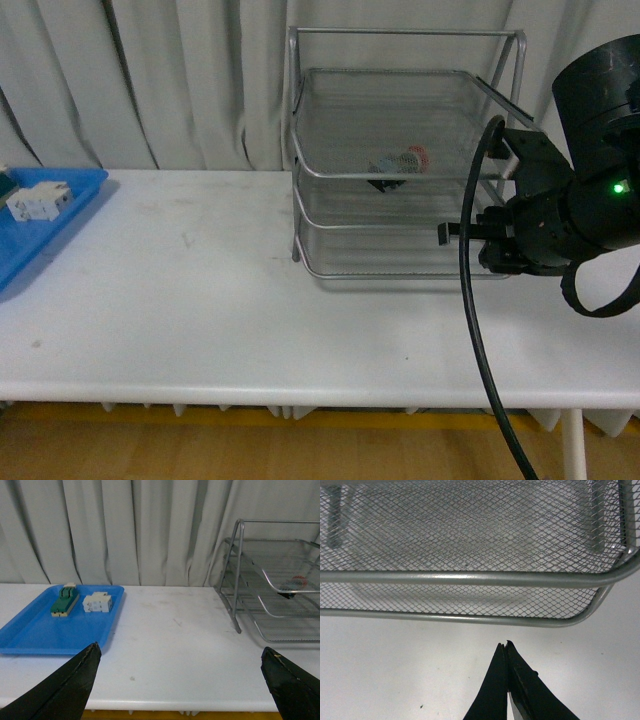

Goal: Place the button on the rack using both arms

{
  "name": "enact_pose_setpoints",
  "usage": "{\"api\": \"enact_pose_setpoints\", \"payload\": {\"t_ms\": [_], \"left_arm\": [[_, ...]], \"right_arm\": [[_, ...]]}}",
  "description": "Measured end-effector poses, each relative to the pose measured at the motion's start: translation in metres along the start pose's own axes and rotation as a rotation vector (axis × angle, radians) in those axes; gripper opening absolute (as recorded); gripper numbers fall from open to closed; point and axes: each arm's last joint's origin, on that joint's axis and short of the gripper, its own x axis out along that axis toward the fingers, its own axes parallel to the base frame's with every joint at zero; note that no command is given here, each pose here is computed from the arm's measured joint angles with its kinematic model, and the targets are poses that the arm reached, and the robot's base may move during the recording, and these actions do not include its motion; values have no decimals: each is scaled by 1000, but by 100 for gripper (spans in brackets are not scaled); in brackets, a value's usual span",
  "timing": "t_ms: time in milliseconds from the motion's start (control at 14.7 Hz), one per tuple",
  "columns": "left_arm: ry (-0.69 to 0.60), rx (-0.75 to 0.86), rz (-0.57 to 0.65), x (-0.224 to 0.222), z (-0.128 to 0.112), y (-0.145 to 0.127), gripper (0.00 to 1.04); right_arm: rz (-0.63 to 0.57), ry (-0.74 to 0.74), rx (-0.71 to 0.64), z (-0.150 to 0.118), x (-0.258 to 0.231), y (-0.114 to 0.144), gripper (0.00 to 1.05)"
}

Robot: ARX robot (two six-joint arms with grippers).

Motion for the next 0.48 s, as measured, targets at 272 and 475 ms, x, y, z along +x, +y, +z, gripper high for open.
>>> {"api": "enact_pose_setpoints", "payload": {"t_ms": [272, 475], "left_arm": [[0, 0, 0, 0, 0, 0, 98], [0, 0, 0, 0, 0, 0, 98]], "right_arm": [[169, -156, 24, -21, -75, 5, 2], [206, -280, 112, -53, -142, -34, 2]]}}
